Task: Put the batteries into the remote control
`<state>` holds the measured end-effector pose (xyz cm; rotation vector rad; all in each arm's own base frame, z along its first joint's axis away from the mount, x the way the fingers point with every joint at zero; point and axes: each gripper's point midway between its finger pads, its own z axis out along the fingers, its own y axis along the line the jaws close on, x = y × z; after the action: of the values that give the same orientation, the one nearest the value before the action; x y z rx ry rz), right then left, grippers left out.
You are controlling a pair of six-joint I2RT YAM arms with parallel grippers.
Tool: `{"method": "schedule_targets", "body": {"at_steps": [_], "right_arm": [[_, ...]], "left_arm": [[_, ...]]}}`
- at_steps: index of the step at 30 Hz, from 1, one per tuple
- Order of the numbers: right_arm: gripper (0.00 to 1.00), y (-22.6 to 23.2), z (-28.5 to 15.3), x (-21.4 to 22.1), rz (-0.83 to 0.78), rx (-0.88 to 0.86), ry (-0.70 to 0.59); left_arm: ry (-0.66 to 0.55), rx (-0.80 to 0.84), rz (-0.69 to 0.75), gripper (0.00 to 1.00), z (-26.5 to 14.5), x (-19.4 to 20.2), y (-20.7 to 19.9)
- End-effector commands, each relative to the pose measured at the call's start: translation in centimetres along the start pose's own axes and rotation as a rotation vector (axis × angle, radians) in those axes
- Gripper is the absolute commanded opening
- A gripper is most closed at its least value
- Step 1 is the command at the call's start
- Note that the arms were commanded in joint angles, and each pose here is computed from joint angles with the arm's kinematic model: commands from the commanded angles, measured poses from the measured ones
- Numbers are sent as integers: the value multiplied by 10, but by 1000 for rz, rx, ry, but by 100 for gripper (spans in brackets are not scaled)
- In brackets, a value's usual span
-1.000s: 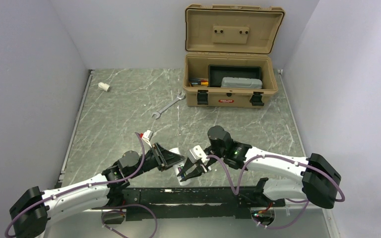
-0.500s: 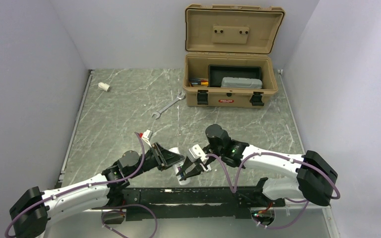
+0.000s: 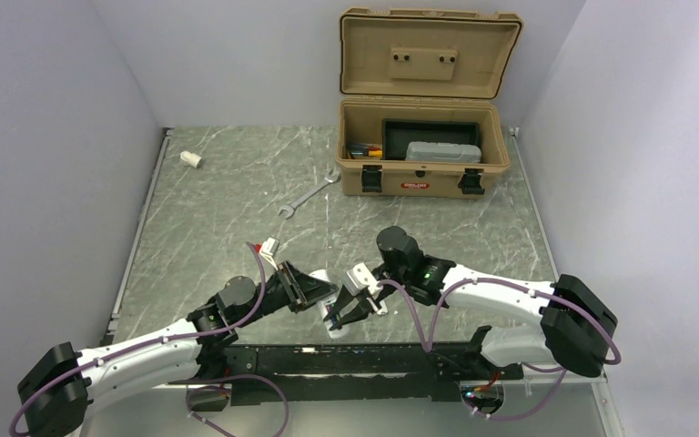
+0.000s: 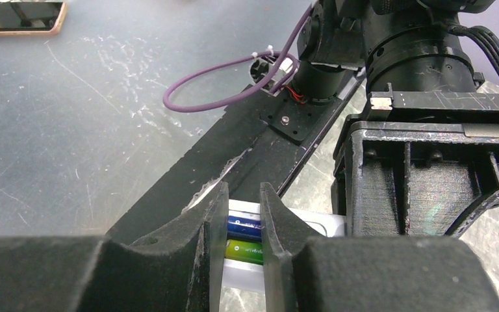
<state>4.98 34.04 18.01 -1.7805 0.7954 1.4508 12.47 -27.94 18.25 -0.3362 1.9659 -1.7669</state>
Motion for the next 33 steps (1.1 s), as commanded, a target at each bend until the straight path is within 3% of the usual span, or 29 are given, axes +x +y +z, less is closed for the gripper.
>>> {"method": "schedule_targets", "body": {"at_steps": [1,17,22,33], "right_arm": [[25,-26,-6,15,-11,110,42],[30,-29,-8,16,13,147,44],[32,-33,-12,-11,-28,181,6],[49,-37,-39,-73,16,438,-170]], "left_arm": [[45,268,-34,0,-9,3,-80],[32,252,-29,0,-10,1,-75],[17,209,-19,0,-8,0,-62],[-14,152,-20,0,-3,-1,-32]]}}
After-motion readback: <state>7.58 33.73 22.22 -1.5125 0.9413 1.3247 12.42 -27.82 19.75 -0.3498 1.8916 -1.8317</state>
